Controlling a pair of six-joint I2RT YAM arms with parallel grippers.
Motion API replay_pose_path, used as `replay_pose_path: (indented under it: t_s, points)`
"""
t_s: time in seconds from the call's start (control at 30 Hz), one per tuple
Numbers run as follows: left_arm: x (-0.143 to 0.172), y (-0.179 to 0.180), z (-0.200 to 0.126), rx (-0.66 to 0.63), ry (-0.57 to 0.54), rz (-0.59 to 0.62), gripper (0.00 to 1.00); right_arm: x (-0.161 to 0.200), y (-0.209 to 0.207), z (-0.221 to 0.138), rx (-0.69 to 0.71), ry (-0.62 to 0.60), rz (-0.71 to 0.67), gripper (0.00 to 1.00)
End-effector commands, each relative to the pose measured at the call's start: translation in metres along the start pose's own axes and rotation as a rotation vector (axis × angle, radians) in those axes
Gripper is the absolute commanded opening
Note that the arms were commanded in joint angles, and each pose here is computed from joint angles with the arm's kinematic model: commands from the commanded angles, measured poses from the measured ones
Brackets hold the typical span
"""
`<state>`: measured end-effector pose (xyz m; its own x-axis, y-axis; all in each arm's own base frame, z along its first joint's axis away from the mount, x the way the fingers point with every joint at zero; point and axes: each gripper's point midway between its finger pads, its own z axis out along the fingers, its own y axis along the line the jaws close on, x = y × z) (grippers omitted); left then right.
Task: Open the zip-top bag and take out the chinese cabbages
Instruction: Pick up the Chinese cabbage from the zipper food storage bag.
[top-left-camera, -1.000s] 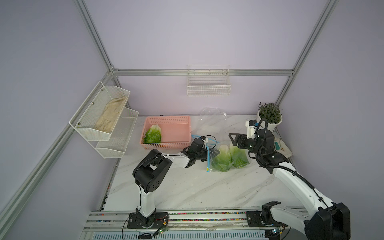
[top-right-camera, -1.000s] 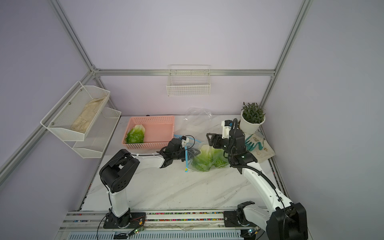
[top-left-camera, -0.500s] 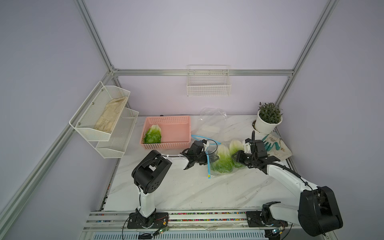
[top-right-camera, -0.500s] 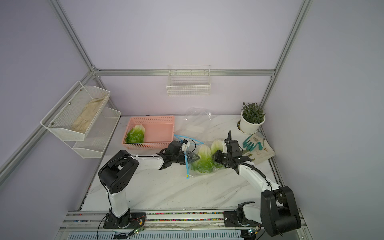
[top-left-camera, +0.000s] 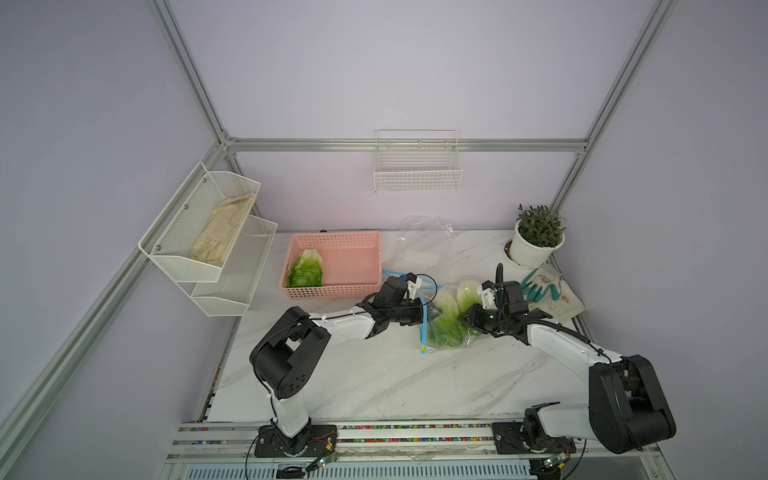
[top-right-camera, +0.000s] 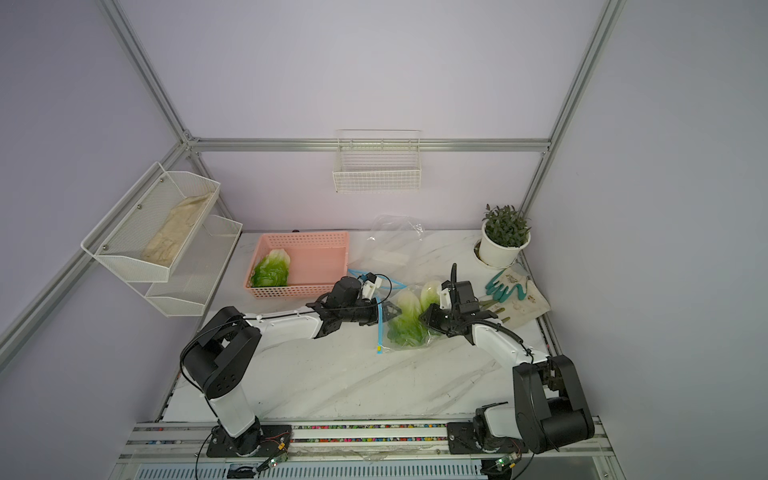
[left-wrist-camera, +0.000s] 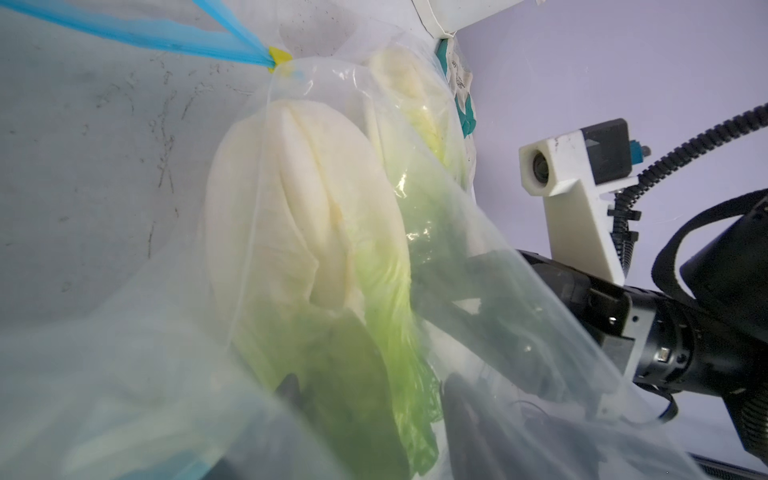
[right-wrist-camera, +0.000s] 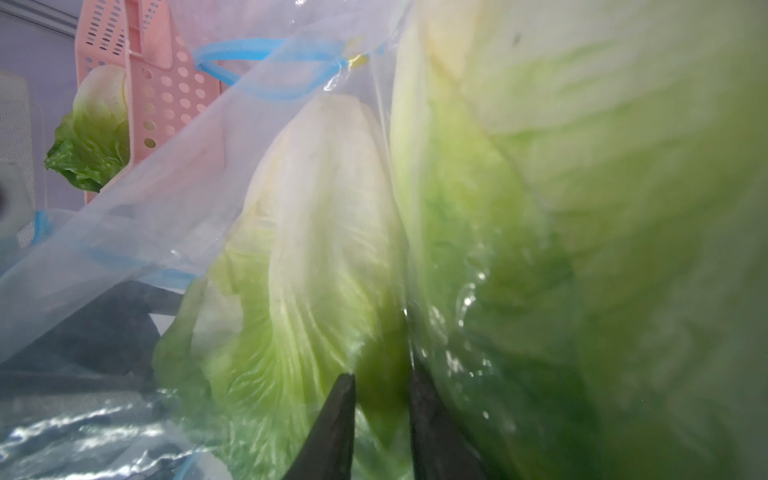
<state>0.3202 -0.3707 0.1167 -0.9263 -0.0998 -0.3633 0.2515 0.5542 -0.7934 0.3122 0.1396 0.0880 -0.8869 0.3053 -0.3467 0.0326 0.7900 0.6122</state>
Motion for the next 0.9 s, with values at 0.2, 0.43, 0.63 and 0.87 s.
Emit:
replay_pose_path:
  t_s: [0.2, 0.43, 0.63, 0.87]
  points:
    - [-0.006, -0.002, 0.021, -0.005, 0.013, 0.014, 0.64, -0.001, 0.012, 0.007, -0.071, 0.017, -0.010, 0.18]
    - [-0.001, -0.012, 0.035, 0.019, 0.044, 0.015, 0.66, 0.013, 0.030, 0.022, -0.147, 0.087, -0.021, 0.14]
    - [0.006, -0.012, 0.045, 0.020, 0.066, 0.009, 0.62, 0.018, 0.038, 0.028, -0.194, 0.097, -0.015, 0.14]
    - [0.014, -0.005, 0.049, 0.011, 0.088, 0.006, 0.38, 0.008, 0.032, 0.023, -0.140, 0.039, -0.017, 0.14]
